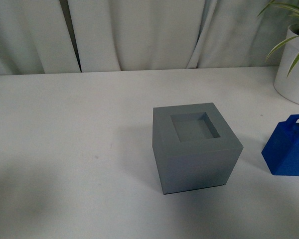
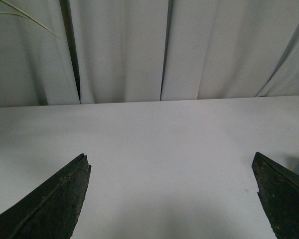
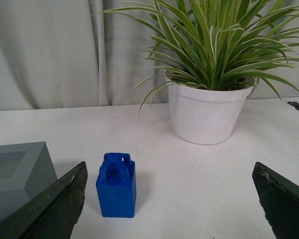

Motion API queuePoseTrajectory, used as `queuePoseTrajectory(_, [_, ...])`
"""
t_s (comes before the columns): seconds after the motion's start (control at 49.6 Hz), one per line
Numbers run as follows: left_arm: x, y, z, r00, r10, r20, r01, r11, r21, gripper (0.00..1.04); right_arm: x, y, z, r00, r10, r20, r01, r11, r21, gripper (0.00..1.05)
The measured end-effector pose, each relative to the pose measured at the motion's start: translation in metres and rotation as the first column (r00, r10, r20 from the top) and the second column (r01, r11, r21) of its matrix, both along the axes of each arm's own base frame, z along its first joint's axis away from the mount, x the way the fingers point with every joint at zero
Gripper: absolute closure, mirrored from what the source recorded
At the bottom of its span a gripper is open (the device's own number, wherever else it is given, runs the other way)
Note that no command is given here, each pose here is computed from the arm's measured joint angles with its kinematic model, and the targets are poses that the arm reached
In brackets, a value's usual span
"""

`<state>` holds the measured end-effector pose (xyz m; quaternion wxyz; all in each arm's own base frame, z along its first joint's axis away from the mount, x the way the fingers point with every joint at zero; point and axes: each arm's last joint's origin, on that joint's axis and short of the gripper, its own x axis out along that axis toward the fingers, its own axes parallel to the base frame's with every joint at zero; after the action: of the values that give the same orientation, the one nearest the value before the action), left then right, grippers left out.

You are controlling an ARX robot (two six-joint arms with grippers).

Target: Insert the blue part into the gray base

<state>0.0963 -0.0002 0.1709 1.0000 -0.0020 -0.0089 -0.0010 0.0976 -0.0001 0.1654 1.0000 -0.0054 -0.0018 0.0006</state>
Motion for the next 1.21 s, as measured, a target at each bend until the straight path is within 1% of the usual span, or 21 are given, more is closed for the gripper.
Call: queuePoseTrajectory(1.209, [0.0,0.0,0.0,1.0,0.0,0.0,0.0,1.0,0.0,0.06,0.0,0.0,0.0,1.0,0.0,0.0,0.0,1.0,0.0,0.07])
